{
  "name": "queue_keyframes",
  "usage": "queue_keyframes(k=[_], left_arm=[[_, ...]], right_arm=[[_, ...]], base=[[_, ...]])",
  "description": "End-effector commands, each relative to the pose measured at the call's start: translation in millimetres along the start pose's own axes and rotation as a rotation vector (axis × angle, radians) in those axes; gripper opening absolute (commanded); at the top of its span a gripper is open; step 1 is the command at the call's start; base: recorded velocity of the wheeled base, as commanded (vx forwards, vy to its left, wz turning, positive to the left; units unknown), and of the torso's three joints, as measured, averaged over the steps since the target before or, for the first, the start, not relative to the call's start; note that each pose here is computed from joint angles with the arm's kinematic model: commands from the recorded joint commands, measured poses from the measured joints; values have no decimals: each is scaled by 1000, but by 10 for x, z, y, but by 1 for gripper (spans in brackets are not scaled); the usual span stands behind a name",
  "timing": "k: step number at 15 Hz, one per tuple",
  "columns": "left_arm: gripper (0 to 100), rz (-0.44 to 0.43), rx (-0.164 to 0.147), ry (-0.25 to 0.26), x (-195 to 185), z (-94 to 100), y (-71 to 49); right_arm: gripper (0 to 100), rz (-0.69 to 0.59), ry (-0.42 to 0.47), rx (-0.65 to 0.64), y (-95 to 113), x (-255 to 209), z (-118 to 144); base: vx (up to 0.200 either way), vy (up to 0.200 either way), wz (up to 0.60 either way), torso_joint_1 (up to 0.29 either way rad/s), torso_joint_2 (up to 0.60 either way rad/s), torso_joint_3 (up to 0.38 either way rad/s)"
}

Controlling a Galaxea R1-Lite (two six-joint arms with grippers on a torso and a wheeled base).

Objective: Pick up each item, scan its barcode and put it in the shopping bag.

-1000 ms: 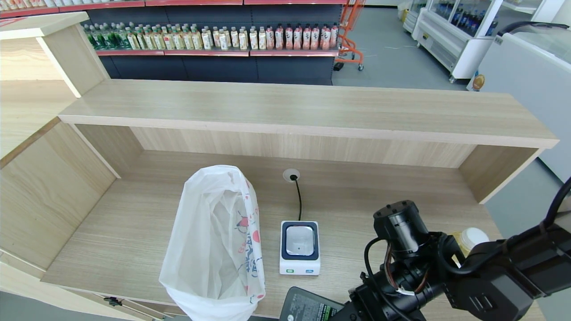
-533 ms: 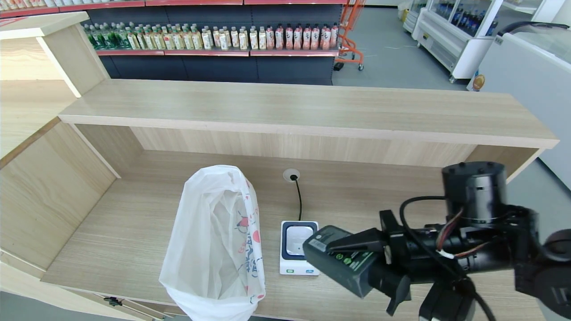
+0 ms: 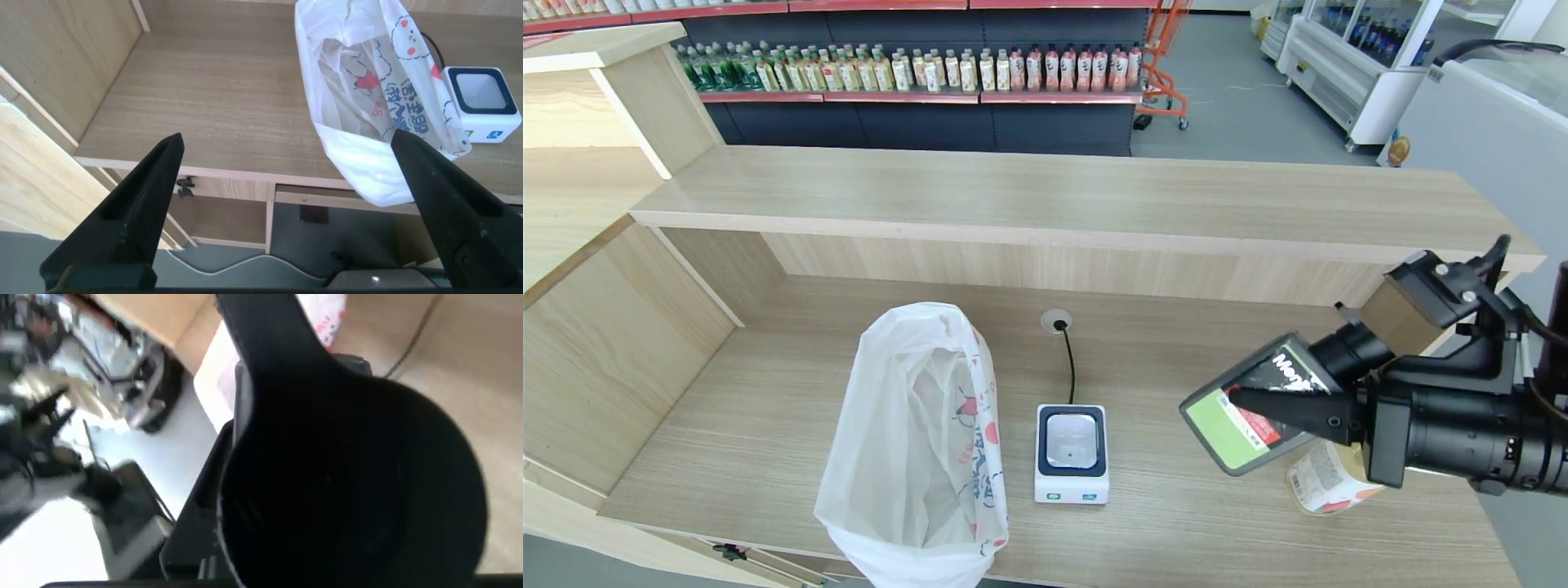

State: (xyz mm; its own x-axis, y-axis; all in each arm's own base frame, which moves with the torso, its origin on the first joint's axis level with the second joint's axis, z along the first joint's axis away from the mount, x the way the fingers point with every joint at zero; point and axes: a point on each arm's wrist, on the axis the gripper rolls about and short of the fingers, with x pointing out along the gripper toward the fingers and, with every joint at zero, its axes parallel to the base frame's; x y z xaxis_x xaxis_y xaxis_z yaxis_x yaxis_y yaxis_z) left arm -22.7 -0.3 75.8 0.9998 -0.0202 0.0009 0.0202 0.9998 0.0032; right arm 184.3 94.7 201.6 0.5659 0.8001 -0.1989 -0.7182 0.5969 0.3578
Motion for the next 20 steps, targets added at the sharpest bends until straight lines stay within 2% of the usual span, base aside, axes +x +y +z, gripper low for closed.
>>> queue_keyframes(k=[1,3,6,12,16,20], left_arm=[[100,0,0,-1,0,0,0],[100,0,0,-1,0,0,0],[100,0,0,-1,0,0,0],[100,0,-9,-1,0,0,0],[100,2,-15,-1,0,0,0],[100,0,-6,-1,0,0,0]], right_arm=[[0,-182,3,288,-156,92,-120],[0,-174,33,404,-158,177,-180],[0,-192,68,457,-234,287,-242],[0,-179,103,453,-206,343,-302],[0,-175,100,428,-203,536,-333],[0,-212,125,406,-199,687,-439]], base=[[0,0,0,0,0,0],[0,0,0,0,0,0],[0,0,0,0,0,0],[0,0,0,0,0,0],[0,200,0,0,2,1],[0,150,0,6,5,1]])
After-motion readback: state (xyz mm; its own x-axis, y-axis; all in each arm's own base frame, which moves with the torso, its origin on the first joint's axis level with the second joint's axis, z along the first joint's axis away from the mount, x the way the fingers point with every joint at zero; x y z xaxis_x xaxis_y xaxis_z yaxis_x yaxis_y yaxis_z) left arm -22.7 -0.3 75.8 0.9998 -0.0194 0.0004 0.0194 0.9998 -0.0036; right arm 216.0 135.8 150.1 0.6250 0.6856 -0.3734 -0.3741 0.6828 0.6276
